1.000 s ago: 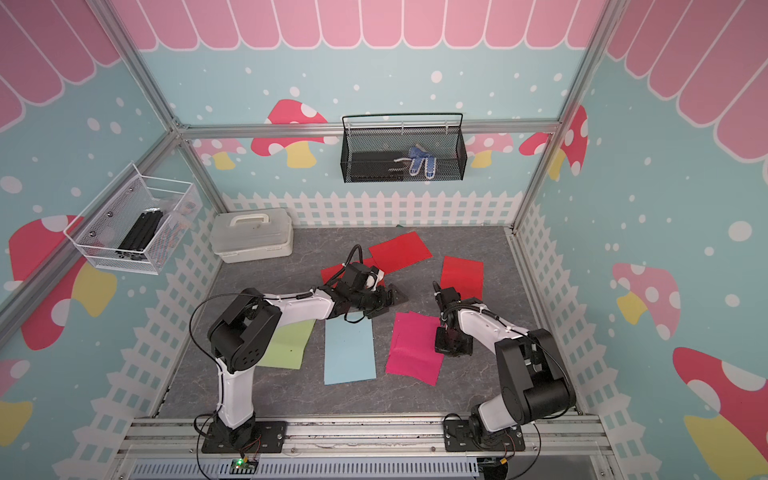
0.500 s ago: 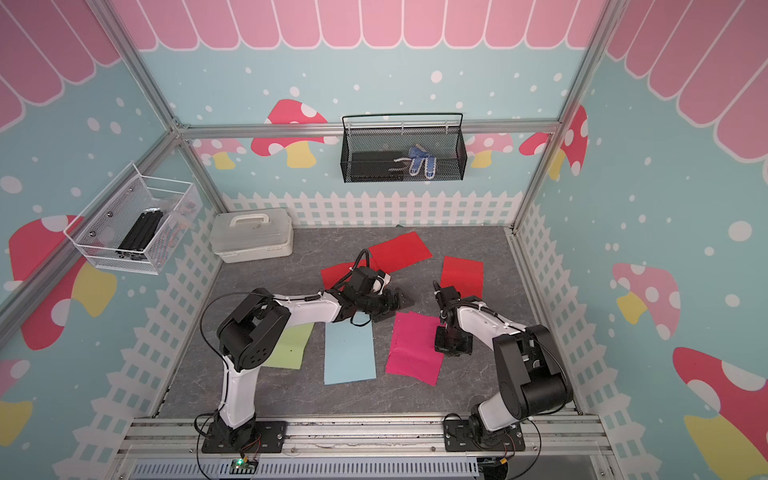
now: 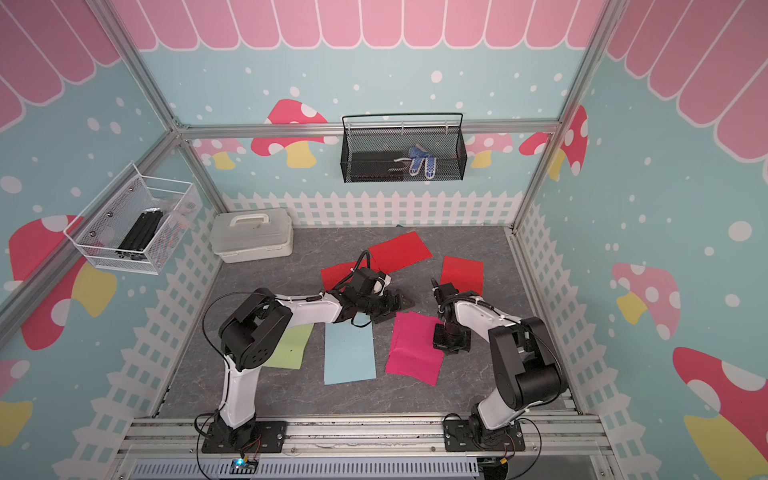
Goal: Sort the scattered colored papers by color
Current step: Adjust the colored paper at the center of the board.
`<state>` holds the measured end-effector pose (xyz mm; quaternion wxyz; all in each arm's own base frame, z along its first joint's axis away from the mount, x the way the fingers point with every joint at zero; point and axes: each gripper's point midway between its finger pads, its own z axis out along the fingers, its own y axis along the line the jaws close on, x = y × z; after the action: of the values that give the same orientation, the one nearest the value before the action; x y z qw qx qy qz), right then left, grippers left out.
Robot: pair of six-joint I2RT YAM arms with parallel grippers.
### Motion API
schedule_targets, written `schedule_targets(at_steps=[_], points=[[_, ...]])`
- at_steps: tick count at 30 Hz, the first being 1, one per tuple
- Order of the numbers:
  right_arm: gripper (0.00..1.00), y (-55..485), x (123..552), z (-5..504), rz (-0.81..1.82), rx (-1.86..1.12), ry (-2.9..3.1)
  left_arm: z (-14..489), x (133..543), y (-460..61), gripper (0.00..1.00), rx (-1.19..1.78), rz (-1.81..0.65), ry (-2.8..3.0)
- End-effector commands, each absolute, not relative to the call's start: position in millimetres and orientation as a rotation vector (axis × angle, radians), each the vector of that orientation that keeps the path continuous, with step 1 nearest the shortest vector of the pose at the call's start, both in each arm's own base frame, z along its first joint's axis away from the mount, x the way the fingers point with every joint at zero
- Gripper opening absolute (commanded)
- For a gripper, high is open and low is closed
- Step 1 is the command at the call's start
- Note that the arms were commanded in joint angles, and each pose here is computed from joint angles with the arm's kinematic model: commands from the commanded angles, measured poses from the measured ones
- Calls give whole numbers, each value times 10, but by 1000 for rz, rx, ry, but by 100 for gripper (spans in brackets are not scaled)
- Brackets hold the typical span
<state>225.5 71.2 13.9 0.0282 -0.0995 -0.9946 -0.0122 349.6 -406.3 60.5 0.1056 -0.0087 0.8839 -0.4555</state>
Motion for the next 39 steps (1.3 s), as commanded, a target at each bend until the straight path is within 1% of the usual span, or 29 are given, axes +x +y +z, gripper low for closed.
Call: schedule_targets(at_steps=[1, 11, 20, 26, 29, 30, 34, 38, 39], points=[[0, 890, 2475, -57, -171, -298, -3111, 560, 3517, -4102, 98, -40, -1345, 2600], [0, 973, 2609, -57, -200, -257, -3107, 556, 3513, -4103, 98, -40, -1346, 2598], [0, 960, 2681, -37, -165, -218, -3108, 589, 3516, -4104, 98, -39, -1352, 2587], [0, 871, 2696, 93, -102, -258, -3145, 784, 3567, -4083, 99, -13, -1345, 2545], [7, 797, 2731, 254, -50, -277, -3188, 986, 3621, -4063, 99, 24, -1325, 2515], [11, 782, 2742, 317, -41, -281, -3202, 1067, 3648, -4043, 99, 35, -1313, 2505], [18, 724, 2796, 592, -10, -297, -3264, 1420, 3733, -3939, 99, 72, -1260, 2446], [22, 717, 2871, 890, -28, -311, -3334, 1754, 3886, -3726, 99, 77, -1210, 2383], [26, 738, 2908, 972, -47, -311, -3353, 1791, 3949, -3640, 99, 69, -1185, 2378]])
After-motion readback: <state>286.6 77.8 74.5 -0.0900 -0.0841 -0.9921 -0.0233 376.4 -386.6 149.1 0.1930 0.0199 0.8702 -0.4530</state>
